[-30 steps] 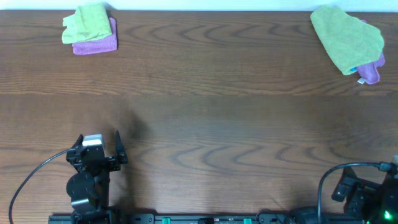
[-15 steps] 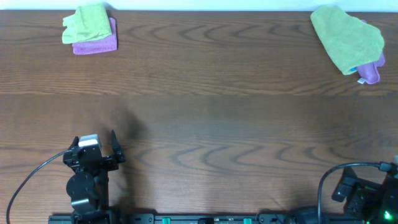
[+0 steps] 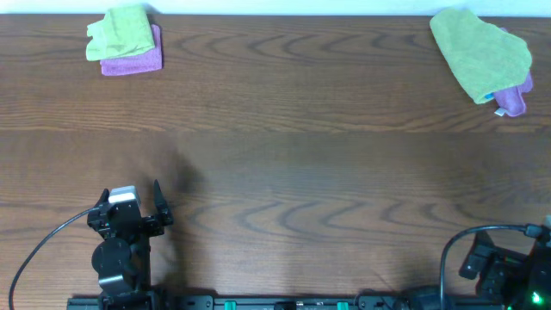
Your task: Fold the cloth
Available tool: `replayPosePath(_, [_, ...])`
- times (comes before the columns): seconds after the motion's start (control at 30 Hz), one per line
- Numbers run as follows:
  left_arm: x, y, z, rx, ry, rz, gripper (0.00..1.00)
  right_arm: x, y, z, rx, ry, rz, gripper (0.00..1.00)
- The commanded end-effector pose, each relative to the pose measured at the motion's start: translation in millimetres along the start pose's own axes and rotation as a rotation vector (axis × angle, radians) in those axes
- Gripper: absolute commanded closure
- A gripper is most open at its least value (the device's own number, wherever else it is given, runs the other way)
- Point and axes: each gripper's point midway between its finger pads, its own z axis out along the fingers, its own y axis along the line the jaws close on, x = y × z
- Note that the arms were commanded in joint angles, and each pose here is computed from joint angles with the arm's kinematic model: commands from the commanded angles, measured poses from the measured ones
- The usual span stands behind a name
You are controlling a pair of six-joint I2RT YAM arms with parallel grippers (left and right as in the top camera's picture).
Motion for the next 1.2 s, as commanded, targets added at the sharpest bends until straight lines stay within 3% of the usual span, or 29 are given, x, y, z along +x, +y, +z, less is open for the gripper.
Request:
replayPosePath(0.0, [13,5,3,-0.027,0.025,-0.005,0.04,-2,-5,-2,0.022,-0.010,0.003,0.01])
replayPosePath(0.5, [13,5,3,-0.027,0.025,-0.005,0.05,-8,-8,-3,0.041,-0.041,-0.023,0.01])
replayPosePath(0.8, [13,5,3,-0.027,0.025,-0.005,0.04,-41,-12,-29,-0.020,-0.485,0.121,0.01])
replayPosePath(0.93, [13,5,3,-0.027,0.025,-0.005,0.05,-21,-3,7,0.003,-0.527,0.159,0.01])
replayPosePath(1.17, [13,5,3,-0.027,0.025,-0.005,0.05,-6,43,77,-0.116,-0.498,0.120,0.01])
